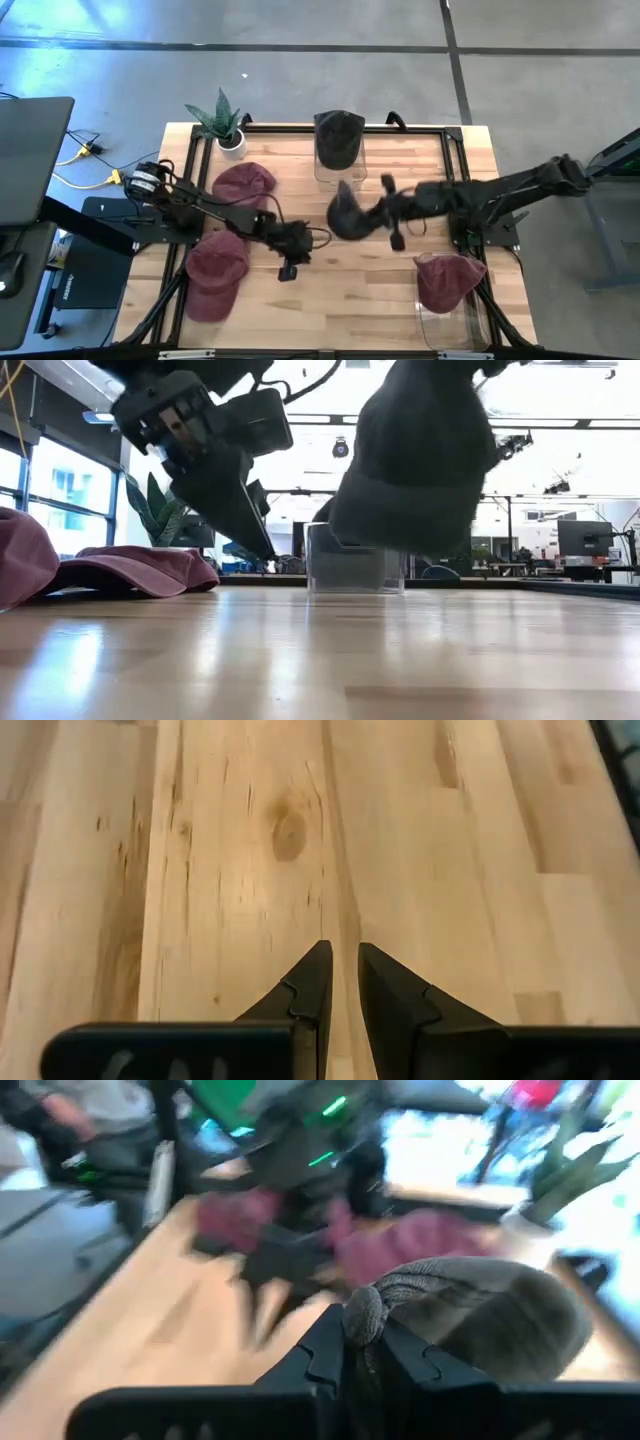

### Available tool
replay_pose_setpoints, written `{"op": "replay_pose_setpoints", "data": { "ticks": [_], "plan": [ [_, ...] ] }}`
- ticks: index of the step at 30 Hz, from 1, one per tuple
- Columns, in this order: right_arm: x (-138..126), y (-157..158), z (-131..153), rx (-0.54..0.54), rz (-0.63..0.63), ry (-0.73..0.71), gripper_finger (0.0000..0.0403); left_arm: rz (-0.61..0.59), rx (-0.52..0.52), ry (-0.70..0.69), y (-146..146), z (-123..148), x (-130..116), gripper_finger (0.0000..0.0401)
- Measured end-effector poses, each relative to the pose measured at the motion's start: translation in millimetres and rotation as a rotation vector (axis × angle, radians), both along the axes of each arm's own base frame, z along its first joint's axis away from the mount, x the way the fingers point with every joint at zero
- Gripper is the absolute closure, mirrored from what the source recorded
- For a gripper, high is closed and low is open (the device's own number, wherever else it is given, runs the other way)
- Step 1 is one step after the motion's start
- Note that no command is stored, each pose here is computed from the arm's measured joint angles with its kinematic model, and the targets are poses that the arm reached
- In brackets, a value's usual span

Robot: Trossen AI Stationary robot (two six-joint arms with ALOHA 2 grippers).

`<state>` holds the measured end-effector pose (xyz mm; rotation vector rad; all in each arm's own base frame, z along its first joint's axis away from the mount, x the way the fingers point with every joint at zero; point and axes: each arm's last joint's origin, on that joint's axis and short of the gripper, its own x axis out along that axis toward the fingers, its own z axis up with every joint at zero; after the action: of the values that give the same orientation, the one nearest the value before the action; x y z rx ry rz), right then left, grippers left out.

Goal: Pick & Place hat
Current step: Put the black cap into the top transparent bin

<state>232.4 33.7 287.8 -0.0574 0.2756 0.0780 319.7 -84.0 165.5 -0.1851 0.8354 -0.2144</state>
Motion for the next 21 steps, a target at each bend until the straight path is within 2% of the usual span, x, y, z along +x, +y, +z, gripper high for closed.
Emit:
{"op": "replay_pose_setpoints", "data": {
  "ticks": [2, 7, 10, 13, 16, 21],
  "plan": [
    [-2, -15, 9, -0.061, -0.033, -0.04, 0.0376, -0.027, 0.033, -0.04, -10, 2, -1, 0.0353],
    [2, -55, 34, -0.289, -0.144, -0.095, 0.0388, -0.11, 0.098, -0.135, -30, 6, -3, 0.0353],
    [6, -80, 53, -0.36, -0.203, -0.122, 0.0386, -0.123, 0.11, -0.155, -31, 8, -2, 0.0353],
    [13, -104, 67, -0.416, -0.199, -0.143, 0.0378, -0.122, 0.111, -0.16, -31, 8, -2, 0.0353],
    [26, -129, 67, -0.449, -0.166, -0.114, 0.0376, -0.121, 0.114, -0.155, -31, 7, -2, 0.0353],
    [49, -165, 47, -0.541, -0.138, 0.043, 0.0385, -0.122, 0.112, -0.157, -31, 8, -2, 0.0353]
  ]
}}
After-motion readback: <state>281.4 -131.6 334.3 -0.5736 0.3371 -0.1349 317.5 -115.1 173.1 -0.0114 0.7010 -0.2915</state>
